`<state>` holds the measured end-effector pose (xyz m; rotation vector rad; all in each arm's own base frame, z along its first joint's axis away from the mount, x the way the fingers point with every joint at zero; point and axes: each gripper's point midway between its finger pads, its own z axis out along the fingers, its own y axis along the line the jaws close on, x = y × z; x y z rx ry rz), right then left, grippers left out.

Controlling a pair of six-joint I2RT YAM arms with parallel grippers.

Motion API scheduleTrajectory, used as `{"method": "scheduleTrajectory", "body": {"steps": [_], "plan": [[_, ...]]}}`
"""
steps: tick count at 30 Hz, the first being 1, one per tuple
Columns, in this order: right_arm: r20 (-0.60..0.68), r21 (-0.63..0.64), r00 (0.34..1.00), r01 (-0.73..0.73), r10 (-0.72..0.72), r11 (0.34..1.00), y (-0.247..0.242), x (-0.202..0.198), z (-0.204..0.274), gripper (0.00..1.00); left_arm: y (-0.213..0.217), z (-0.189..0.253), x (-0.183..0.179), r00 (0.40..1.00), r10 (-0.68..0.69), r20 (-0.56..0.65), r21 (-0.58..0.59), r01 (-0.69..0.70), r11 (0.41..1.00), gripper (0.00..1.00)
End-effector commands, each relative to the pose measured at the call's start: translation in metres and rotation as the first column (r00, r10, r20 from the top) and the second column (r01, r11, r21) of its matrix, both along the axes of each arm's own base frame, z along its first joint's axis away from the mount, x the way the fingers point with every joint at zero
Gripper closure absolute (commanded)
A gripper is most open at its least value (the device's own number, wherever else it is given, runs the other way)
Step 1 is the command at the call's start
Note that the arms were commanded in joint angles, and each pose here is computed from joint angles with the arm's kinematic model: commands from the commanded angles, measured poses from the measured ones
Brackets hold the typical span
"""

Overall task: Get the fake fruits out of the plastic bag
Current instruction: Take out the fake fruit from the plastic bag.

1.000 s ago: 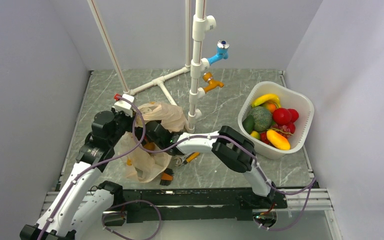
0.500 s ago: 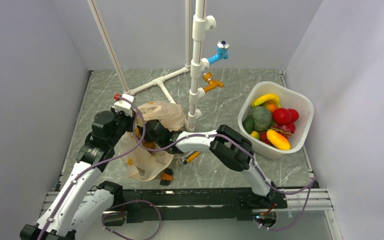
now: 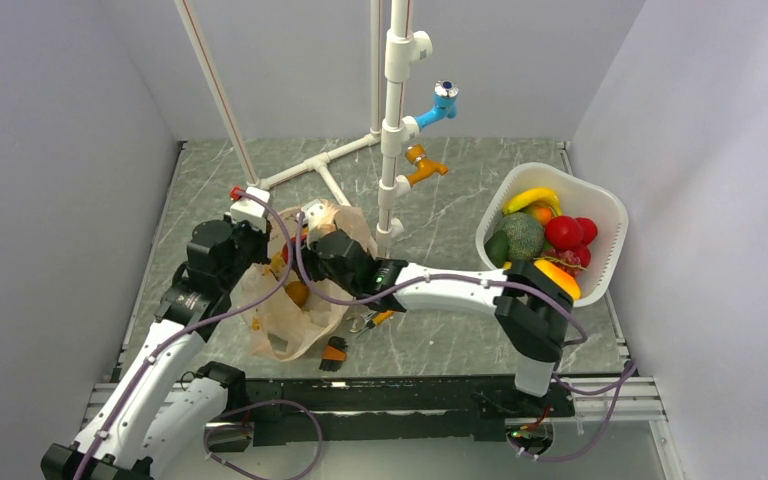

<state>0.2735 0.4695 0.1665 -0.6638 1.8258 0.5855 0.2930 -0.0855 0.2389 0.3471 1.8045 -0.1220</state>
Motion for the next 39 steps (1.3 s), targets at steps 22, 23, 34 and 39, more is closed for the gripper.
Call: {"method": "scheduleTrajectory", "body": {"steps": [22, 23, 34, 39], "plan": [[0.166, 0.399, 0.891, -0.452, 0.422, 0.798, -0.066, -0.131, 0.140, 1.00, 0.000, 0.010, 0.005, 1.000, 0.014, 0.008, 0.000, -0.014, 1.000, 1.00], [0.167, 0.404, 0.897, -0.440, 0.409, 0.802, -0.070, -0.130, 0.143, 1.00, 0.001, 0.011, 0.005, 1.000, 0.016, 0.008, -0.001, -0.016, 1.000, 1.00], [0.201, 0.380, 0.972, 0.035, -0.119, 0.924, -0.175, -0.069, 0.145, 1.00, 0.001, 0.010, 0.004, 1.000, 0.024, 0.002, 0.004, -0.024, 1.000, 1.00], [0.198, 0.367, 0.881, 0.340, -0.430, 0.866, -0.247, -0.044, 0.130, 1.00, 0.001, 0.011, 0.004, 1.000, 0.025, 0.004, 0.003, -0.025, 1.000, 1.00]]}}
